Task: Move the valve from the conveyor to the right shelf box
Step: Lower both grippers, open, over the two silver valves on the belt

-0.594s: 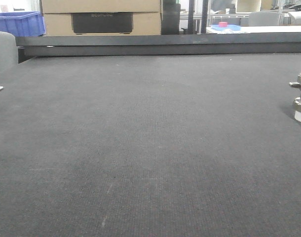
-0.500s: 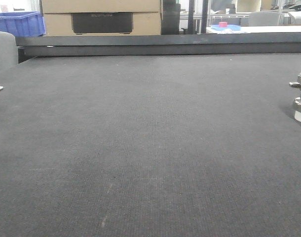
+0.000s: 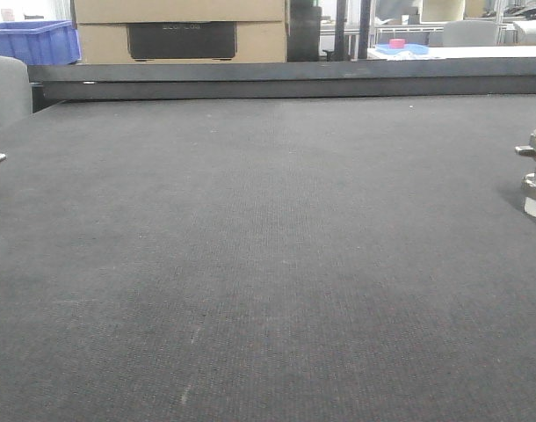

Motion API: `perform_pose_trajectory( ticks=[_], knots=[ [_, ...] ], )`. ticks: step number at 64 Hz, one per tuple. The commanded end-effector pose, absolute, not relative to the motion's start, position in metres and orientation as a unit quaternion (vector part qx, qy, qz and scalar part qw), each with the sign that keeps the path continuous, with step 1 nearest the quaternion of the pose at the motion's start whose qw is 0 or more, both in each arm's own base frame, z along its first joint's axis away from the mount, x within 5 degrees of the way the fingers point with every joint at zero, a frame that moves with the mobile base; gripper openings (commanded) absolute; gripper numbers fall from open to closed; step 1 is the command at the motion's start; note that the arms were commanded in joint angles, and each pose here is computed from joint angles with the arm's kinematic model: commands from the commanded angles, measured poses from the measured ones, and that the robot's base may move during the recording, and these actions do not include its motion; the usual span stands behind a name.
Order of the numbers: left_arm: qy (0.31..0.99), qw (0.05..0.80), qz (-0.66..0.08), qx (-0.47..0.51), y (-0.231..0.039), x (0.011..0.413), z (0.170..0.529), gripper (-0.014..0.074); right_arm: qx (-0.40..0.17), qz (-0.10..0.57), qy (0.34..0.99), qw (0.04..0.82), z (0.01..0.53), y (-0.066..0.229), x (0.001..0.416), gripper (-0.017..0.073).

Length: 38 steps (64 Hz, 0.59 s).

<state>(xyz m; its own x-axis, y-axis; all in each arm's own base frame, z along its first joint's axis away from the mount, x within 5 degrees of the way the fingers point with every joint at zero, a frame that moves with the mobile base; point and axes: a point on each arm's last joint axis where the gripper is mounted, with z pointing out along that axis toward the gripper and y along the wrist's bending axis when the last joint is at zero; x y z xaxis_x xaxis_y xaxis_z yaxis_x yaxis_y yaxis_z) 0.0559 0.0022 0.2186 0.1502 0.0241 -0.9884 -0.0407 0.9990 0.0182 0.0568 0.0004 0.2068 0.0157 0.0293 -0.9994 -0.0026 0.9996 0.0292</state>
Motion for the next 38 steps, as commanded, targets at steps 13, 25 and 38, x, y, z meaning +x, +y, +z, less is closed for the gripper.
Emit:
perform_pose_trajectory(
  ticks=[13, 25, 38],
  knots=[
    [0.630, 0.776, 0.020, -0.011, 0.003, 0.054, 0.224, -0.0111, 0.012, 0.010, 0.673, 0.739, 0.214, 0.000, 0.056, -0.0162],
    [0.605, 0.796, 0.018, -0.015, 0.003, 0.053, 0.230, -0.0111, 0.016, 0.006, 0.630, 0.776, 0.224, -0.002, 0.055, -0.0162],
    [0.569, 0.822, 0.017, -0.013, 0.002, 0.041, 0.278, -0.0111, 0.013, 0.009, 0.594, 0.804, 0.269, -0.001, 0.043, -0.0162]
  ],
)
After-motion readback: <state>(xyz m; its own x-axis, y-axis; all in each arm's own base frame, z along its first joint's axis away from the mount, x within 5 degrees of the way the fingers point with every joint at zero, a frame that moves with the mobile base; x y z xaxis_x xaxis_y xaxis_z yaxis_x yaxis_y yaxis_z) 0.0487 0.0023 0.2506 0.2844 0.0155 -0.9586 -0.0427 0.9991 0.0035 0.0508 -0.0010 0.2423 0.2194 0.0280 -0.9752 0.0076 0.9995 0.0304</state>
